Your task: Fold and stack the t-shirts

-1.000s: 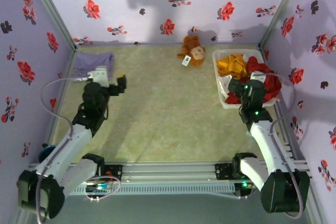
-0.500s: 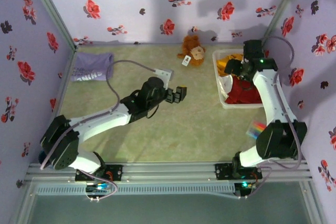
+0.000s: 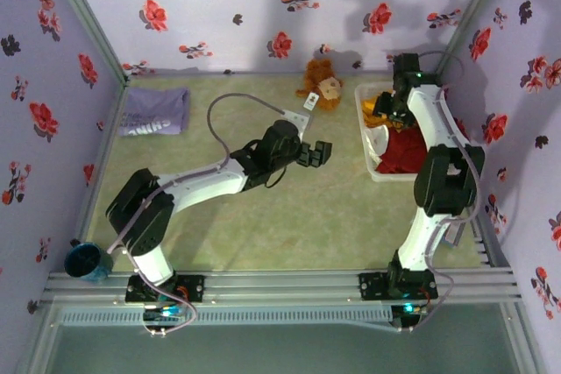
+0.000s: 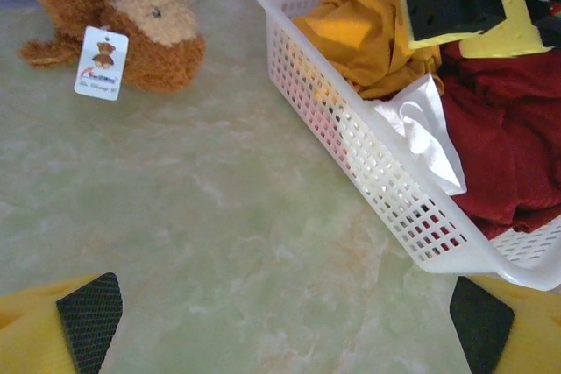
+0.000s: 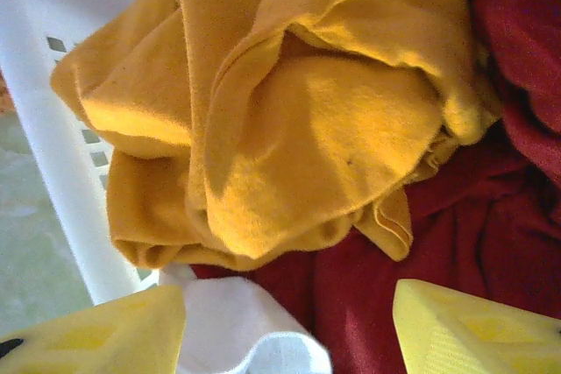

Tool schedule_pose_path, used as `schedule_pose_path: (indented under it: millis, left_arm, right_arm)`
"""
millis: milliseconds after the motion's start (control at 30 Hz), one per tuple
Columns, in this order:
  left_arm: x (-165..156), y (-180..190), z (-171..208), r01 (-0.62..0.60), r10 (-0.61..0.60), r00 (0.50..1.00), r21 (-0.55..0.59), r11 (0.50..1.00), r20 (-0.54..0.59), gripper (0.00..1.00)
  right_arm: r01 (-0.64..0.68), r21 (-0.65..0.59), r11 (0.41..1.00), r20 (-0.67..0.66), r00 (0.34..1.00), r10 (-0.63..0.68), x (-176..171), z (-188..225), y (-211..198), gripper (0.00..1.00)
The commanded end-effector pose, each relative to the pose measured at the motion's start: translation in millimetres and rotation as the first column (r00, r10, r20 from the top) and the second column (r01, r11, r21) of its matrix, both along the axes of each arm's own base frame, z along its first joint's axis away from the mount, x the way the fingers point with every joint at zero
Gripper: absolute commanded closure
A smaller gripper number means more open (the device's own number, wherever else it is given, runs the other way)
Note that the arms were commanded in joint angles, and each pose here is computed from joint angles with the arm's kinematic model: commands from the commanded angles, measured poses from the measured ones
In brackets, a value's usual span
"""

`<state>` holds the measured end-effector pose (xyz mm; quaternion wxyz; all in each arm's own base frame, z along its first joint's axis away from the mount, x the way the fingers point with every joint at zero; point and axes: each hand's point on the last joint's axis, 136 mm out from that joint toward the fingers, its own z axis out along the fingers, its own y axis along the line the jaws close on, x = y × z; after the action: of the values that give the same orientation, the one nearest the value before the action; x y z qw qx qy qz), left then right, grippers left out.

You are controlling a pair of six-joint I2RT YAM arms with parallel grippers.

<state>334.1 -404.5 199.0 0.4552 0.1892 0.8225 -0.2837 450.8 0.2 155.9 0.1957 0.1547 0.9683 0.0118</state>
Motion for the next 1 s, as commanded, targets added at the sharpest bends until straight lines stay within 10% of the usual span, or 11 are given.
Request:
schedule_pose_path:
  millis: [0,133,400,700,967]
  left_arm:
    - [0,-16,23,0.03,-0.03,1.0,-0.064,0.997,-0.002,0.01]
    - [0,-18,24,0.032,-0.033,0.999,-0.062,0.998,-0.015,0.01]
    - [-2,-14,32,0.001,-0.007,0.997,-0.074,0.997,-0.075,0.0]
    - [-9,3,40,-0.019,0.009,0.992,-0.079,0.997,-0.128,0.01]
    - [-6,31,61,-0.05,0.014,0.983,-0.196,0.979,-0.184,0.01]
  right_arm:
    - [-0.03,-0.027,0.999,0.004,1.0,0.03,8,9,-5,0.36]
    - [-0.059,-0.04,0.997,0.0,0.998,0.059,22,-2,-5,0.44]
    - [-0.139,-0.054,0.989,-0.027,0.99,0.137,46,-12,-2,1.0]
    - [-0.087,-0.106,0.991,0.268,0.957,0.113,23,104,22,1.0]
    - [-0.12,-0.115,0.986,0.627,0.761,0.166,-8,223,48,1.0]
